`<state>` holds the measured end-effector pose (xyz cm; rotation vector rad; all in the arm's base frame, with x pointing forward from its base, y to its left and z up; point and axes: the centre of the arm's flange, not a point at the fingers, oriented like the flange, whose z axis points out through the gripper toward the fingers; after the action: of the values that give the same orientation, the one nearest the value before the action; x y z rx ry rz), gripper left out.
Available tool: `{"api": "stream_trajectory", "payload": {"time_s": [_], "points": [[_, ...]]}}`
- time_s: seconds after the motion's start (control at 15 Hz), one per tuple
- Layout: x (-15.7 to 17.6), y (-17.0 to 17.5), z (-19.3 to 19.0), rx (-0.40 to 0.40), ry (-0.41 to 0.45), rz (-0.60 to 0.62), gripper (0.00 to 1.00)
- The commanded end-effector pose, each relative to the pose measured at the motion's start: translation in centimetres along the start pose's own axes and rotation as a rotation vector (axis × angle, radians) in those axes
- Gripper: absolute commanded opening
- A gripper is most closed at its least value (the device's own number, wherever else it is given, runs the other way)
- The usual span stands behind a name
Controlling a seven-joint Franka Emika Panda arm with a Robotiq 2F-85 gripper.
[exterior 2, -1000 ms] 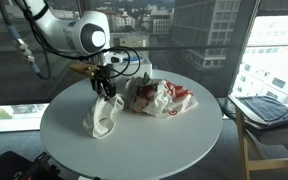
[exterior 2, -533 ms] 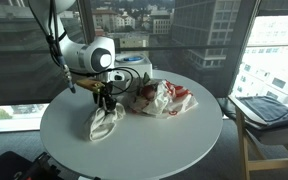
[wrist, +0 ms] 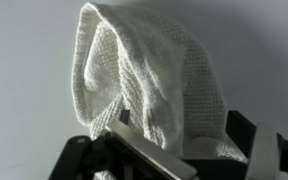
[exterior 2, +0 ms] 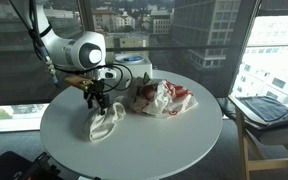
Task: Place the towel over the torch then lift the towel and torch twice.
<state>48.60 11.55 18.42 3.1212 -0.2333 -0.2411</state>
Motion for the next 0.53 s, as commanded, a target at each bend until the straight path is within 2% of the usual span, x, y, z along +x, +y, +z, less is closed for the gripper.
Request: {"api": "stream_trajectory", "payload": {"time_s": [0.0,0.27,0.47], "points": [[-2.6,0.2,-2.9,-0.002,0.024,0.05,1.0],[-2.1,0.5,-2.1,0.016,-0.027,0.064,0.99],[-2.8,0.6,-0.6,0.019,-0.098,0.084,1.0]]}}
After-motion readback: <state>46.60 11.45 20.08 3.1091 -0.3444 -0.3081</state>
